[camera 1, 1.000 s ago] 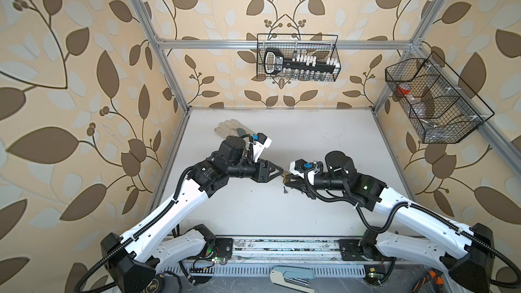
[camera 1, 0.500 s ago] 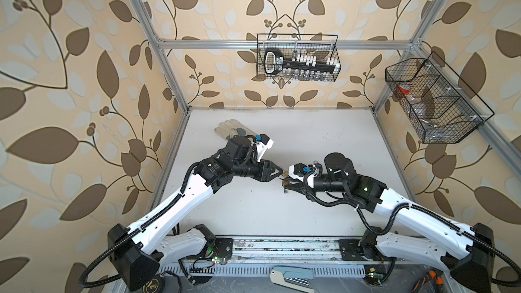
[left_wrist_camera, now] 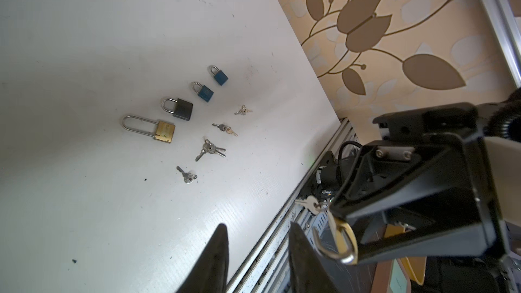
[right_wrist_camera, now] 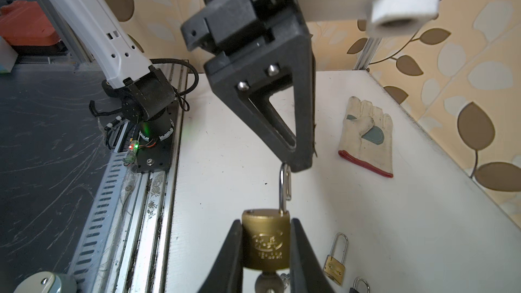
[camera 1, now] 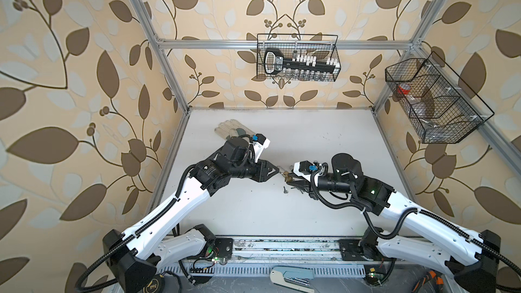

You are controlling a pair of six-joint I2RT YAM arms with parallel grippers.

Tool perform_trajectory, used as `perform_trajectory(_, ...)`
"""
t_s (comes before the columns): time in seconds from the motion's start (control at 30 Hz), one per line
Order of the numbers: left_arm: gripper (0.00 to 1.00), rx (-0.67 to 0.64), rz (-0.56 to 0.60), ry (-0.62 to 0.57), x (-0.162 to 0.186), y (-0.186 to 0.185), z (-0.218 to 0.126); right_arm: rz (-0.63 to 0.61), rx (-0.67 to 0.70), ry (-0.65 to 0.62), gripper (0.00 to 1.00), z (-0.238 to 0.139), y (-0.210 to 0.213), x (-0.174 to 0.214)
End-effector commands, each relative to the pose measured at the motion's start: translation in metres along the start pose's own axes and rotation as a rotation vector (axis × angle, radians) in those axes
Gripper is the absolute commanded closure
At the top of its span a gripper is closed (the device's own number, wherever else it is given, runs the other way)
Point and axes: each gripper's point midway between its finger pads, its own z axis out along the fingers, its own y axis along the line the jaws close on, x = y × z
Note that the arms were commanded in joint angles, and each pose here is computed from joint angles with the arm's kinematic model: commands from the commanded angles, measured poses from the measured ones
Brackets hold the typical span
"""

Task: Lock with the key

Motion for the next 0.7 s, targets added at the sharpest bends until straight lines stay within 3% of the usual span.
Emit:
perform_trajectory(0.0,0.58,-0.024,0.054,-0.159,-0.018,-0.009,-0.031,0.065,0.033,0.006,1.00,-0.002,-0.009,0.004)
perform_trajectory(0.13,0.49,0.117,0.126,-0.192,-0.021,-0.037,-0.040,0.101,-0.056,0.014,1.00,0.002,0.000,0.005)
perform_trajectory(0.33,0.44,0.308,0.180,-0.076,-0.013,-0.066,-0.026,0.132,-0.307,-0.011,1.00,0.007,0.033,-0.012)
perform_trajectory(0.67,0.46,0.448,0.212,-0.008,0.000,-0.086,-0.027,0.154,-0.319,-0.075,1.00,-0.003,0.028,-0.033)
